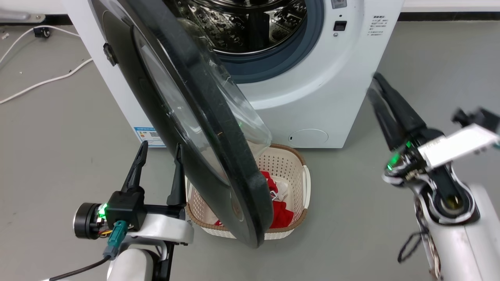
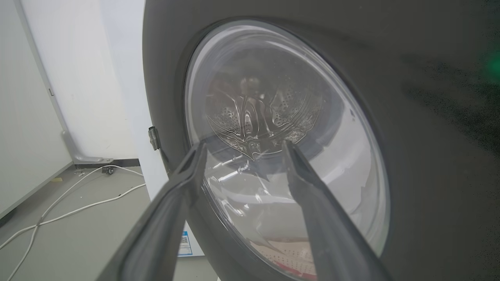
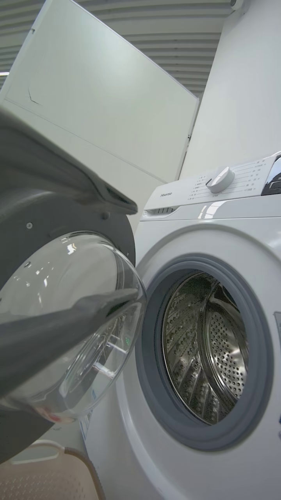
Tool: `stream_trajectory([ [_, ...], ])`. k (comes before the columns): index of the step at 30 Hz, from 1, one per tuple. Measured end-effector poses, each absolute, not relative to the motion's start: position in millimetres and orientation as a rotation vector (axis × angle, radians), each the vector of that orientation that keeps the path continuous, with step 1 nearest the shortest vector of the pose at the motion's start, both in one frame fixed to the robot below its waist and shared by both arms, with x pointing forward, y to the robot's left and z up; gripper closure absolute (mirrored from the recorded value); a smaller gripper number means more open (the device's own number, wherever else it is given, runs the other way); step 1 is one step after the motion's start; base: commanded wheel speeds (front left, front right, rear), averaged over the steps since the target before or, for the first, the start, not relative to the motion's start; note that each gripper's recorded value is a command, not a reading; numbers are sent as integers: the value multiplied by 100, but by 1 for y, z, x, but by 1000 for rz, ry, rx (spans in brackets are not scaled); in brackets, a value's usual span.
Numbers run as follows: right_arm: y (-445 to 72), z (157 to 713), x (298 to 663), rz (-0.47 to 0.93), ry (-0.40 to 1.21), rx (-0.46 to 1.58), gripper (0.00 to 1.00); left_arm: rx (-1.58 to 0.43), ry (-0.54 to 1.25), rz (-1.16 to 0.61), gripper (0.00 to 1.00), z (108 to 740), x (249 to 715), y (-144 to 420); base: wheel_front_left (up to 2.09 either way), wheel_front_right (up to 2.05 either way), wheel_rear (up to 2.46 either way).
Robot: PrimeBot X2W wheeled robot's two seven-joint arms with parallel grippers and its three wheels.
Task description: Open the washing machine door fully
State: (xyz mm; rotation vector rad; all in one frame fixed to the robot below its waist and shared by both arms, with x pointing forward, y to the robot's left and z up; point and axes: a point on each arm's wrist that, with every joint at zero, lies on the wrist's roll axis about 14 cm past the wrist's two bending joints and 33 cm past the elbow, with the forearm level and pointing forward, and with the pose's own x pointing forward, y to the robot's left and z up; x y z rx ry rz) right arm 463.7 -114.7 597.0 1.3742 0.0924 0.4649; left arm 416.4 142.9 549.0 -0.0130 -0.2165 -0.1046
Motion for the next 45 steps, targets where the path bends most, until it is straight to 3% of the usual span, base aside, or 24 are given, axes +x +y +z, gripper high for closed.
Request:
stream_trajectory([
  [6,-172,564,443,160,-86,1236,0,-13,-217,-90,0,549,412,147,0,0,0],
  [11,-195,552,419,36,-175,1004,0,-12,-219,-86,0,551,405,148,0,0,0],
  [20,-209,567,395,8,-276,383,0,-9,-222,-80,0,552,398,150,0,0,0],
  [26,-188,589,385,60,-334,56,0,-5,-229,-77,0,555,395,152,0,0,0],
  [32,-173,569,380,95,-257,-43,0,-4,-230,-76,0,555,395,152,0,0,0],
  [45,-174,545,384,91,-189,8,0,-1,-227,-85,0,554,394,150,0,0,0],
])
